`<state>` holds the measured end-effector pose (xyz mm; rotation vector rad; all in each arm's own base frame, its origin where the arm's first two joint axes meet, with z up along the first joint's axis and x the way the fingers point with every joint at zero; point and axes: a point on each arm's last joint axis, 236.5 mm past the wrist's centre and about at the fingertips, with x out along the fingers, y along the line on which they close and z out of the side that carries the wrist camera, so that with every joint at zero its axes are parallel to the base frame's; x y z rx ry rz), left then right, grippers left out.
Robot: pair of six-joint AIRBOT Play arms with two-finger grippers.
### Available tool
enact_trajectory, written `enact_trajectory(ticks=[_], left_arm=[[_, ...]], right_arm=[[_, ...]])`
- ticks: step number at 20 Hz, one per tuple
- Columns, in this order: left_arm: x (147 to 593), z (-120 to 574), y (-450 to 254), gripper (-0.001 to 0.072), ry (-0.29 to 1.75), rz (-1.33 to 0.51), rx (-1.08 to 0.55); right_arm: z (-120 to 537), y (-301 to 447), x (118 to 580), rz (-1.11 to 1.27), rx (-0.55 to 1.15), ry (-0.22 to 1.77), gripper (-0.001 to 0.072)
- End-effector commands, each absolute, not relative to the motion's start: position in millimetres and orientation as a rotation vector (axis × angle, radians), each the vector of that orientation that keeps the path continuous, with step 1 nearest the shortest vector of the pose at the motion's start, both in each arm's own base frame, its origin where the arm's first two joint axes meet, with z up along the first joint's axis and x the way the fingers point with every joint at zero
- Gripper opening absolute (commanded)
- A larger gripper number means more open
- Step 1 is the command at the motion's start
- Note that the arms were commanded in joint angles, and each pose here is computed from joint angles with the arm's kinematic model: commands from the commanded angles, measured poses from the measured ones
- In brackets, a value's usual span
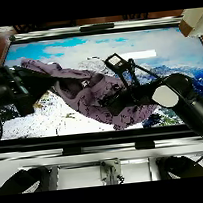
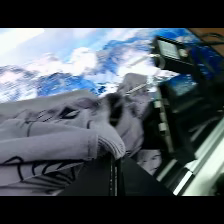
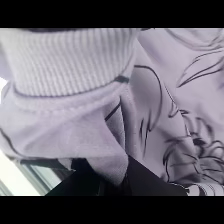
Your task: Fold the shirts.
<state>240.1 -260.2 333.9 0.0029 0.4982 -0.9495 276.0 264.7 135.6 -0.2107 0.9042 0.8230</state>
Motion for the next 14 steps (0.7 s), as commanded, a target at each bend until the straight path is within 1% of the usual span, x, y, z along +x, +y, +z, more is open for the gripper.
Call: enact_trajectory(ticks=[1, 3, 5, 6, 7, 10, 12, 14], left_arm=[[223, 349, -312, 0.005, 0.42, -1.075, -0.03], [219, 336, -322, 0.005, 0.444, -1.09, 0.027], [229, 322, -307, 0.005, 0.465, -1.021, 0.113], [238, 324, -293, 0.005, 0.461, -0.959, 0.117], [240, 333, -282, 0.005, 0.444, -0.927, 0.094], [232, 387, -259, 0.005, 0.309, -0.899, 0.039], [231, 422, -252, 0.005, 0.212, -0.886, -0.015], [239, 429, -251, 0.005, 0.175, -0.865, -0.02]], right_arm=[[146, 270, 279, 0.83, -0.186, 0.874, 0.0071], [147, 270, 279, 0.83, -0.185, 0.87, 0.0071], [153, 267, 277, 0.829, -0.189, 0.852, 0.0071], [158, 261, 279, 0.815, -0.212, 0.828, 0.0071], [165, 252, 284, 0.784, -0.249, 0.788, 0.0072], [200, 218, 301, 0.663, -0.362, 0.689, 0.0071], [223, 212, 306, 0.634, -0.367, 0.639, 0.0071], [240, 219, 306, 0.651, -0.337, 0.594, 0.0071]])
